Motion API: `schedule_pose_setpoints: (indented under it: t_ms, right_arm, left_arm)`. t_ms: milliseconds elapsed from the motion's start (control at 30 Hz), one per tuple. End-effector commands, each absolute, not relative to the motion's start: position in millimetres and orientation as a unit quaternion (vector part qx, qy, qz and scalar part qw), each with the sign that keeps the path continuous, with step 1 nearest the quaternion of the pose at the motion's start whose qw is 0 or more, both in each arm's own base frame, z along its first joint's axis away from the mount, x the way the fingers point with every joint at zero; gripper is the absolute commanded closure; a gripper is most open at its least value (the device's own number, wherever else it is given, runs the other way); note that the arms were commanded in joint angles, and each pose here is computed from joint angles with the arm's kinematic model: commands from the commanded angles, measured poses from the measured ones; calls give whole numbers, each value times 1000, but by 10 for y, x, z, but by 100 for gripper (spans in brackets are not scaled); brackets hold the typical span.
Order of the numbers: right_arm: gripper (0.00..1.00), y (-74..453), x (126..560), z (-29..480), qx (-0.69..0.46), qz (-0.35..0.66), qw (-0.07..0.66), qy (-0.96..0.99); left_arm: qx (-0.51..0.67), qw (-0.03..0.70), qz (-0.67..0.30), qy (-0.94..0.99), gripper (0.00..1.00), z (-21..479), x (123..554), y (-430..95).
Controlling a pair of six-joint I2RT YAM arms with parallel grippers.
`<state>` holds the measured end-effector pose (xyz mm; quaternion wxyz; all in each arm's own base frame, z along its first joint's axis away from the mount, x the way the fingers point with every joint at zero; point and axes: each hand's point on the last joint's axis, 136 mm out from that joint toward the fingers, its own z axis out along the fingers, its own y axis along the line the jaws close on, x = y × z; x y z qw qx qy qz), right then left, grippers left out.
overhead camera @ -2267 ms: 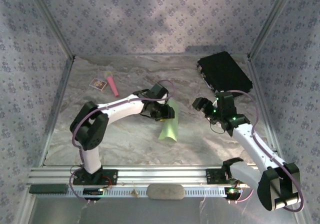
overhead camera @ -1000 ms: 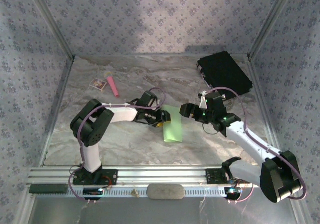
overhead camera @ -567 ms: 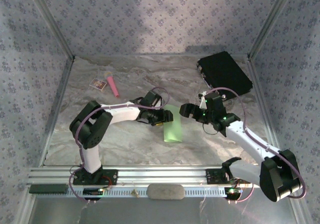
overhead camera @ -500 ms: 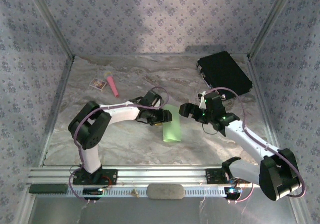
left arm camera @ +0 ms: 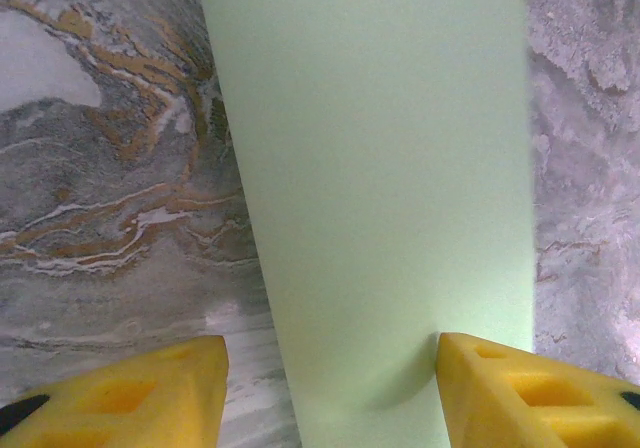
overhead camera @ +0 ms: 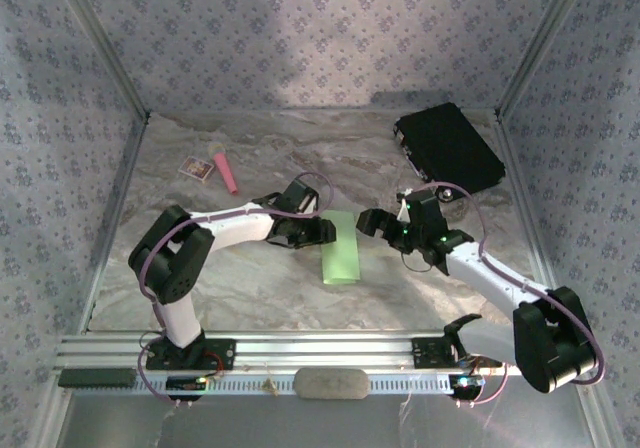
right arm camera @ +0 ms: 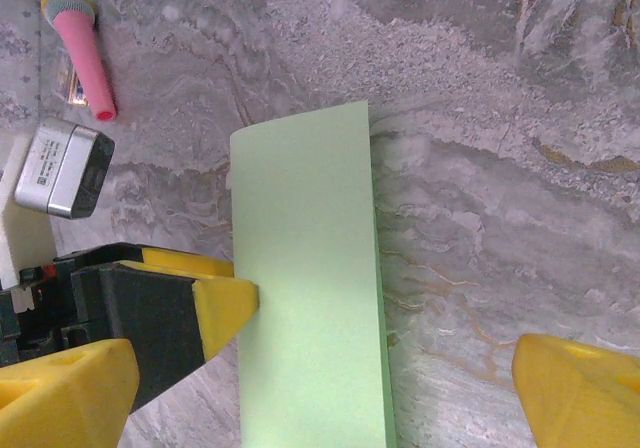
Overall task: Fold a paper plane with a square sheet of paper (pick it up from the middle)
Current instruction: Fold the paper at the center of the table.
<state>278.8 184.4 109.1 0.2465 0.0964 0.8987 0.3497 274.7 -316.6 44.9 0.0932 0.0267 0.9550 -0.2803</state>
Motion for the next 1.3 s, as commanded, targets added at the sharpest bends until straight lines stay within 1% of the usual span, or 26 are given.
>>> schedule_pose_setpoints:
  t_ms: [0, 333, 700, 1267]
  right_arm:
    - [2, 1852, 2802, 1076, 111, 363, 242, 893]
    - [3, 1816, 2798, 1017, 124, 360, 235, 894]
    - [4, 1793, 2787, 988, 126, 354, 233, 897]
    - [5, 1775, 2794, 991, 128, 350, 233, 898]
  left_arm:
    - [35, 83, -263, 961, 44, 347, 2723, -3083]
    - [25, 72, -243, 967, 44, 184, 2718, -3005]
    - [80, 45, -215, 972, 45, 85, 2645, -2966]
    - [71, 34, -174, 982, 46, -27, 2671, -2807]
